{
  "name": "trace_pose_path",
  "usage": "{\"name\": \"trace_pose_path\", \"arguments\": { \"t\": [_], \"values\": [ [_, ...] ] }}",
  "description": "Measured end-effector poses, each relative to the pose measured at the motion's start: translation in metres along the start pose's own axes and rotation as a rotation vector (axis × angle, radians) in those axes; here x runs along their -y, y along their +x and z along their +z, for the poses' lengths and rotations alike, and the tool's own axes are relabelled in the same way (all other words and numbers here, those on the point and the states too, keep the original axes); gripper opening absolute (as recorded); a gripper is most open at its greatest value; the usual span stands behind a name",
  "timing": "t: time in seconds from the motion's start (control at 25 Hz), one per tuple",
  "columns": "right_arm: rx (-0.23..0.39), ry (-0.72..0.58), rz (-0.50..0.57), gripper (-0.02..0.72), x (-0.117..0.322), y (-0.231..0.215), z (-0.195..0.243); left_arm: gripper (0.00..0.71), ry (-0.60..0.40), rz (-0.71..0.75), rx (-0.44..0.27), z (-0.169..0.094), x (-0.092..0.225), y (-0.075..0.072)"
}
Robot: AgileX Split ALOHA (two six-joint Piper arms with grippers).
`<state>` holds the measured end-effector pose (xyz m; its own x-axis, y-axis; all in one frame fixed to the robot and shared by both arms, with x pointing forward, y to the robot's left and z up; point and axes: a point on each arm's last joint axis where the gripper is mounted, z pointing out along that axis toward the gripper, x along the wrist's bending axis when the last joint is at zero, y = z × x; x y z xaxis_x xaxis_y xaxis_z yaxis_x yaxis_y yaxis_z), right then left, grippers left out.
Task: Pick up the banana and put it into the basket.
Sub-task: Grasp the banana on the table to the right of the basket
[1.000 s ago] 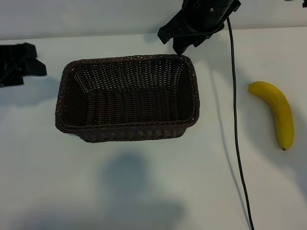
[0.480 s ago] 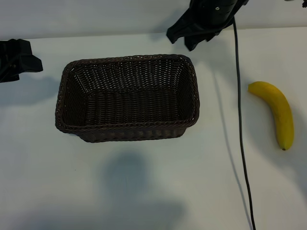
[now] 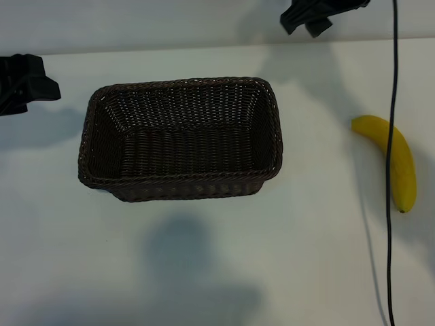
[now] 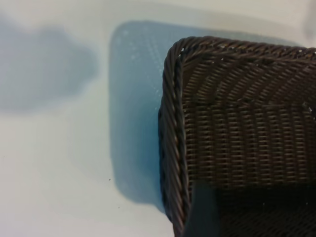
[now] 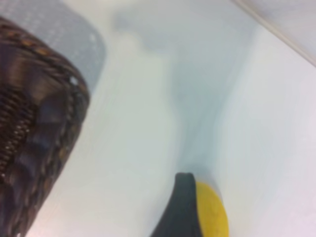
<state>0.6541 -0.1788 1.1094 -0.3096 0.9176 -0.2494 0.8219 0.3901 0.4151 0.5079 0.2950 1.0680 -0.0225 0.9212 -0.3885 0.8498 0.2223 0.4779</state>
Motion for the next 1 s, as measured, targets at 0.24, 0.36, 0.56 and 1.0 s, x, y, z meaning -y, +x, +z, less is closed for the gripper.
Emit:
{"name": "trace_pose_path", "arguments": {
  "t": [0.24,0.36,0.56,1.0],
  "values": [
    [-0.054,0.017,0.132,0.6,0.009,-0.04,0.007,0.58,-0.017,0.011,0.006,0.0,-0.002,0.0],
    [-0.073,0.073,0.164,0.599,0.026,-0.06,0.021,0.58,-0.024,0.016,0.029,0.002,-0.003,-0.002],
    [-0.128,0.27,0.218,0.599,0.077,-0.085,0.065,0.58,-0.033,0.018,0.049,0.005,-0.005,-0.003],
    [-0.271,0.354,0.221,0.597,0.113,-0.091,0.091,0.581,-0.029,0.032,0.048,0.008,-0.005,-0.002]
  ]
}}
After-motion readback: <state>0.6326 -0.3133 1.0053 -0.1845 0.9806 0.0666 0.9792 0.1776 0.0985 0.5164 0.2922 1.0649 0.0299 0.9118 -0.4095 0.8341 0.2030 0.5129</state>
